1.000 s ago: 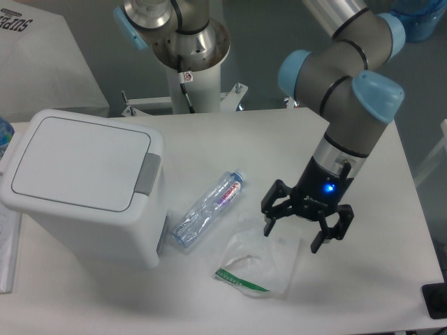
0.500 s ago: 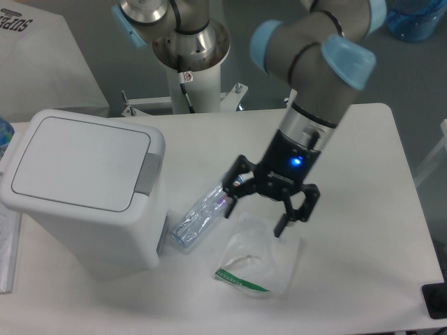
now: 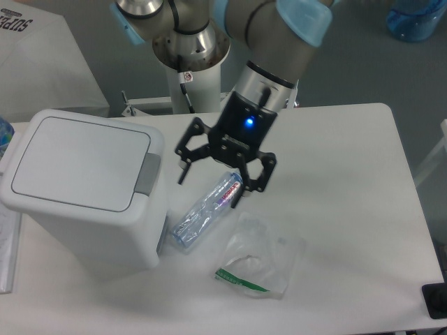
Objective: Open the trash can
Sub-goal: 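Move the open gripper over the water bottle toward the trash can lid, then press the gripper finger against the trash can lid edge to flip it open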
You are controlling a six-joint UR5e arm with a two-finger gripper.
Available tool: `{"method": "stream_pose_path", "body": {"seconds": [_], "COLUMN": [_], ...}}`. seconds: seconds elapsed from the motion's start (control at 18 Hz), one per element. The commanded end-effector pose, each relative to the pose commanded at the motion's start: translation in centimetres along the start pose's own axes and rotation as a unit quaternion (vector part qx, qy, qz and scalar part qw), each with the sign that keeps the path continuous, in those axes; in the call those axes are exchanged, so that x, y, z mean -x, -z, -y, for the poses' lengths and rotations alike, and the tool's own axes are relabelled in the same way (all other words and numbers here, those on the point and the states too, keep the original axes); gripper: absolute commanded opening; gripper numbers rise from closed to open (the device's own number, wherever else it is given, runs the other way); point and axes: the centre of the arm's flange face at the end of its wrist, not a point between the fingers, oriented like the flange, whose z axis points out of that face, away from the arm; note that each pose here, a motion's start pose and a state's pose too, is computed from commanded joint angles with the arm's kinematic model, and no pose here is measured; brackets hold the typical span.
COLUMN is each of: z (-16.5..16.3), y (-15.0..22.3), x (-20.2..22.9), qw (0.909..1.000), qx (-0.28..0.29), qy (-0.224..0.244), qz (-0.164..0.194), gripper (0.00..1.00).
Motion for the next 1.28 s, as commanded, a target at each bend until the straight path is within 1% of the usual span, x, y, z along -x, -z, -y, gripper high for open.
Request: {"method": "stream_pose_path", "body": {"seconds": [0.44,1.28], "z": [-0.3,-1.1], "y": [-1.2,-1.8], "x": [0.2,0.5], "qw": [0.9999,0.9998], "qx": [0.009,0.016], "qy": [0.001,0.009], "qz": [-0.006,-0.007], "gripper": [1.00,1.00]}}
